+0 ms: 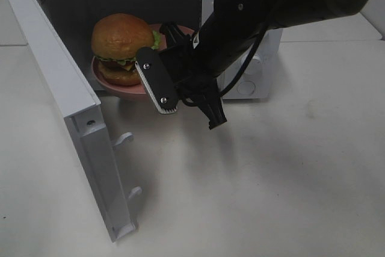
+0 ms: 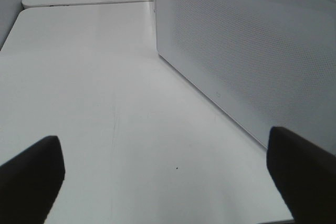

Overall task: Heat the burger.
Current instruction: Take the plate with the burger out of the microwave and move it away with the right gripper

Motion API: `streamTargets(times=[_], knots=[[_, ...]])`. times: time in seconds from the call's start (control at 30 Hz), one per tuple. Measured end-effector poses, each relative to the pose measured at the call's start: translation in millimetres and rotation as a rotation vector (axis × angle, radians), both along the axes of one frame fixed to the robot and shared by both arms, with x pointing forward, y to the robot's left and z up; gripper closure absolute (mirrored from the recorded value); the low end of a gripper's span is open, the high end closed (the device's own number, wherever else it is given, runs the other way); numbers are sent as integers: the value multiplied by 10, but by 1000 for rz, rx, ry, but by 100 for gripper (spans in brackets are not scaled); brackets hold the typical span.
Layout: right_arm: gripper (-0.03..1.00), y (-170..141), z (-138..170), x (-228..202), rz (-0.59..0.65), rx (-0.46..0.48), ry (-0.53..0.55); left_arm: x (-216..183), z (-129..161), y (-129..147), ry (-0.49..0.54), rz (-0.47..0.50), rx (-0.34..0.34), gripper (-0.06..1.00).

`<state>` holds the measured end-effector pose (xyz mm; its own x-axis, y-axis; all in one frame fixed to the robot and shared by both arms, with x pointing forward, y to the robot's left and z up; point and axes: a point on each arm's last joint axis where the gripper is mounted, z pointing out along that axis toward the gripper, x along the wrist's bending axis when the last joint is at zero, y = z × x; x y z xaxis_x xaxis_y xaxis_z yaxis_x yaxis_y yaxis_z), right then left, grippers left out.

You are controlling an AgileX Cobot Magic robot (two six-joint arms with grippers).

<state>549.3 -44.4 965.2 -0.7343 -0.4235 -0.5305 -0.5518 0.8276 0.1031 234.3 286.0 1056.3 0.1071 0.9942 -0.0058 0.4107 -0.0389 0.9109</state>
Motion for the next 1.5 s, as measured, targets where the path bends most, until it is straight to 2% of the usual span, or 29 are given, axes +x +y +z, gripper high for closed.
streamTargets(times=[0.5, 1.5], knots=[[89, -350, 59, -459, -22, -1, 51, 0, 0, 0, 0, 0, 0, -5], [89, -1061, 273, -1344, -35, 46, 7, 0, 0, 0, 0, 0, 0, -5]])
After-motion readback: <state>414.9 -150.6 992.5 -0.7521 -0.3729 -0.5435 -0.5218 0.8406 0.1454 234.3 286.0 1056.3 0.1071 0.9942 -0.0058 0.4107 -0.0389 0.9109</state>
